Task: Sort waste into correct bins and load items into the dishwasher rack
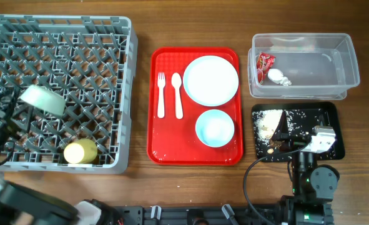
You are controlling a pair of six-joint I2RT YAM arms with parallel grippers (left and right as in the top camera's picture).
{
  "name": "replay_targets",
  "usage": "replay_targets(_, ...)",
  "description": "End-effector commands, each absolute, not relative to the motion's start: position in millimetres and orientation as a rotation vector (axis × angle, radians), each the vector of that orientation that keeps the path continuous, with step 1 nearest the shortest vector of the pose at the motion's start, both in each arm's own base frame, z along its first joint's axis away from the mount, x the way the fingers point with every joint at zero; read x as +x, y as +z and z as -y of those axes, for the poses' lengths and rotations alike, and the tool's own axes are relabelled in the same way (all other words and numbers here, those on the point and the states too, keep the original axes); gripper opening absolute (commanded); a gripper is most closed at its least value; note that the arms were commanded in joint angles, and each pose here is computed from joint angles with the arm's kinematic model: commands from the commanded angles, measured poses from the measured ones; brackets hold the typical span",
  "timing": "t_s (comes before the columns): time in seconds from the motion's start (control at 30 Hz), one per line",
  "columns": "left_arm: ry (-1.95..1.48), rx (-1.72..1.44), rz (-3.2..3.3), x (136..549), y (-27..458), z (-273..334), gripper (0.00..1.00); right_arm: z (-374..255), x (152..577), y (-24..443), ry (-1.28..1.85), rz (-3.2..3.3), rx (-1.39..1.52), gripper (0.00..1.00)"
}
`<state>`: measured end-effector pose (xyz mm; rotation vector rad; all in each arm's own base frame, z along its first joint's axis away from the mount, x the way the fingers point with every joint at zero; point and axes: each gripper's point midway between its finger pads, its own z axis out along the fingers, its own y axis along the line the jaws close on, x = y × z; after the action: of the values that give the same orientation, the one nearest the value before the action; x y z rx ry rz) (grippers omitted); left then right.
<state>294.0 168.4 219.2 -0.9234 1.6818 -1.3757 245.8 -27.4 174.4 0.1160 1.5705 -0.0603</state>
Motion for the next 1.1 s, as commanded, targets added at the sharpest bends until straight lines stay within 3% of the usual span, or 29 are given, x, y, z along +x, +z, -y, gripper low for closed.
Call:
replay_targets(0.0, -1.15, -0.713, -1.739, 283, 280, -133, 1.0, 27, 246, 175, -0.066, -1.567, 0.107, 1.0)
replay_targets(0.17, -0.922, -0.728, -1.78, 267, 301, -111, 1.0, 27, 246, 175, -0.066, -1.567, 0.107, 1.0)
replay_targets(0.4, -0.884, -0.592, -1.856, 274, 295, -90, 0.99, 27, 246, 175, -0.065, -1.567, 0.107, 1.0)
replay_targets(0.67, -0.38, -0.492, -2.327, 313, 207, -43, 1.0, 27, 246, 175, -0.066, -1.567, 0.107, 1.0)
replay_targets(0.77, -0.239, -0.398, -2.412, 326, 207, -23, 0.99, 27, 246, 175, -0.065, -1.567, 0.108, 1.0)
replay_targets(0.9, -0.026, -0.267, -2.467, 348, 225, -10, 0.86, 27, 246, 175, -0.065, -1.567, 0.108, 1.0)
replay_targets(1.07, 0.174, -0.41, -2.638, 359, 182, -27, 0.71, 27, 246, 175, -0.065, -1.567, 0.108, 1.0)
